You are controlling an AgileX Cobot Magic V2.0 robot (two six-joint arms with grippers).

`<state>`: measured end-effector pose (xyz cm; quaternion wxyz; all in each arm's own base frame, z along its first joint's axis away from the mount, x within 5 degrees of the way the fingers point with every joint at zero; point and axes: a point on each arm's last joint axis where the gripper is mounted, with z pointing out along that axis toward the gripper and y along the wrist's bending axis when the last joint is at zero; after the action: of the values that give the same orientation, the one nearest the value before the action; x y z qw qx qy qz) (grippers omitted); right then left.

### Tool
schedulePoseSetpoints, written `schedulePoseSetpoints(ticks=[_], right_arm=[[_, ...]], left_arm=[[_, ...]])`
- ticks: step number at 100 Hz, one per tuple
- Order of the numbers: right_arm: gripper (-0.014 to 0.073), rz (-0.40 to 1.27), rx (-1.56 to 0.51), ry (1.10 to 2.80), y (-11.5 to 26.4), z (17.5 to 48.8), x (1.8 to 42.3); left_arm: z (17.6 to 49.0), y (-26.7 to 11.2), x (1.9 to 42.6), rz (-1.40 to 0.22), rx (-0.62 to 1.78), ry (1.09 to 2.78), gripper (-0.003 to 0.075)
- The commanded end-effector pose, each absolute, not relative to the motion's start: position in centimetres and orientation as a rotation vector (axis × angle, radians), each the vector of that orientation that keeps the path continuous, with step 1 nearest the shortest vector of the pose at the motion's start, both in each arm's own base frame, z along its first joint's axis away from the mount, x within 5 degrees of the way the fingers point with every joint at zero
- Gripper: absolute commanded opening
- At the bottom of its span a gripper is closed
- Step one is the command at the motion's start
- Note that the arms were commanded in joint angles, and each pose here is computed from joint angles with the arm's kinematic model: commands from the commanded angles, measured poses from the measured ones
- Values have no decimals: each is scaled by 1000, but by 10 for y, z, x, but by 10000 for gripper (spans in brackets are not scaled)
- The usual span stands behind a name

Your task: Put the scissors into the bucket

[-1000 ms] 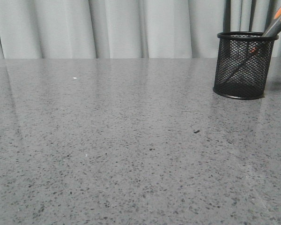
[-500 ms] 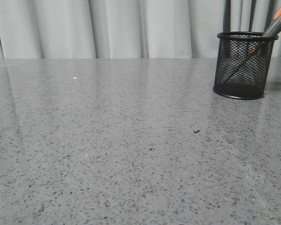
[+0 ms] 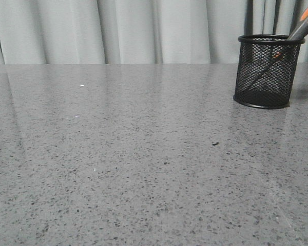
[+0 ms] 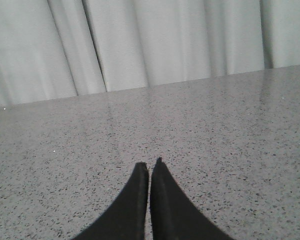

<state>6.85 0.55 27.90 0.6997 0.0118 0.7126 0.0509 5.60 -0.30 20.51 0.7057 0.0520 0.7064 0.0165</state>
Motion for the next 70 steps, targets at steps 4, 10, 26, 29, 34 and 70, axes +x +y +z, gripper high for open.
schedulePoseSetpoints(ticks=[4,10,26,29,34,70], right_arm=[[-69,85,52,1497,2,294,68],[-69,85,52,1497,2,294,68],[-69,85,52,1497,2,294,68],[-69,85,52,1497,2,294,68],[-69,85,52,1497,2,294,68],[-69,-40,-5,1512,-1,273,72]], left_arm=[[208,-2,54,31,92,1487,-20],[208,-2,54,31,92,1487,-20],[208,-2,54,31,92,1487,-20],[208,-2,54,31,92,1487,-20],[208,-2,54,31,92,1487,-20],[208,-2,54,31,92,1487,-20]])
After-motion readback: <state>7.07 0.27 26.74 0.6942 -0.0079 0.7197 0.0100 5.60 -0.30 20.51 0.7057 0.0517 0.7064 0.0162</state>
